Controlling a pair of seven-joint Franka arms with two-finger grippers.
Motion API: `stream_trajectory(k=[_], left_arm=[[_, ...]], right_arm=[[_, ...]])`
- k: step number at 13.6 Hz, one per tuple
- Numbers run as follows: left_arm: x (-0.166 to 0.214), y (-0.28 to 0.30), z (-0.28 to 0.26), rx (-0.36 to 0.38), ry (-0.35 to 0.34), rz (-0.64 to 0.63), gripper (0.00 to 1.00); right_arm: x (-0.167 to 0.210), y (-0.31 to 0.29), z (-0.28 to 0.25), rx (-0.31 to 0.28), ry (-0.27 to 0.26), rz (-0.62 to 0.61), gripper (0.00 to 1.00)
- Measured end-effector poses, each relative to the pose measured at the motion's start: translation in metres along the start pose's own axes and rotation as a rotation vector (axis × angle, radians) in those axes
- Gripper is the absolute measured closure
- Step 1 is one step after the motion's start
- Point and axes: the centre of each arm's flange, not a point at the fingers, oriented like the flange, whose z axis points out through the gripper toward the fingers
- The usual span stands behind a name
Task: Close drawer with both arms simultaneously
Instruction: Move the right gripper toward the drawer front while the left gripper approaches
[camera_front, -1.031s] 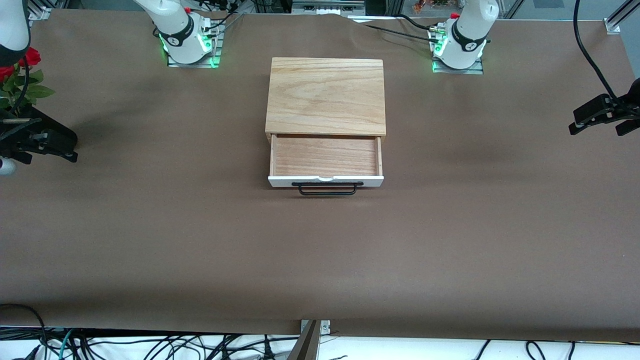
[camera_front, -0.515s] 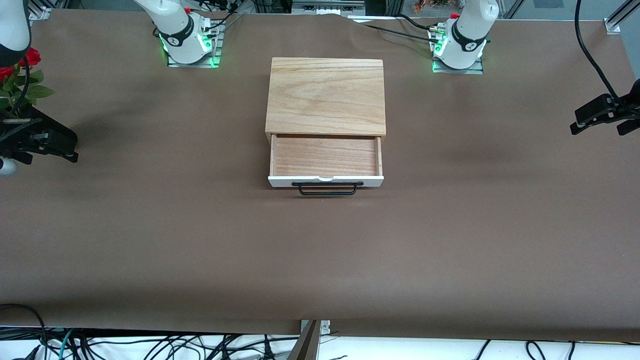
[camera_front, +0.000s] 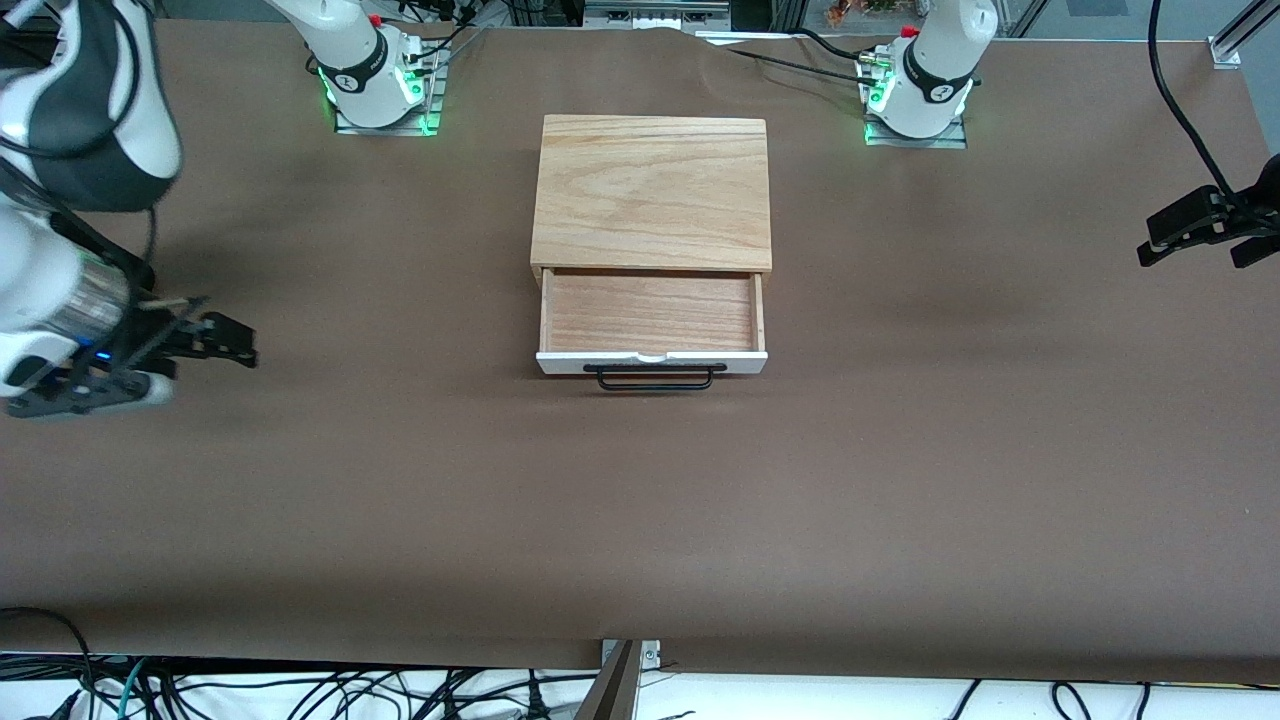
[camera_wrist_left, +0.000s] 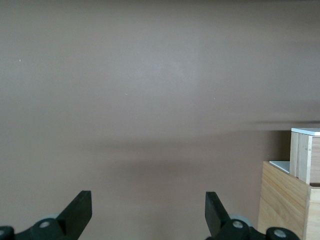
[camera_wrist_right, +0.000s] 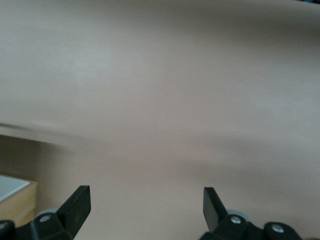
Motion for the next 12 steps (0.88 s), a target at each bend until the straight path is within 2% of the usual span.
stream_trajectory(k=[2, 7, 10, 12], left_arm=[[0.0, 0.0, 0.0, 0.0, -0.001, 0.0, 0.0], [-0.001, 0.001, 0.0, 0.0, -0.004, 0.001, 0.0], [-0.001, -0.001, 0.0, 0.0, -0.005, -0.002, 0.0], [-0.001, -0.002, 0.0, 0.0, -0.008, -0.004, 0.0]], right_arm=[[0.015, -0.027, 0.026, 0.037, 0.026, -0.025, 0.0], [0.047, -0.116, 0.095, 0.04, 0.128, -0.118, 0.0], [0.058, -0.155, 0.124, 0.052, 0.193, -0.062, 0.0], [0.063, -0.18, 0.133, 0.068, 0.203, -0.039, 0.0]])
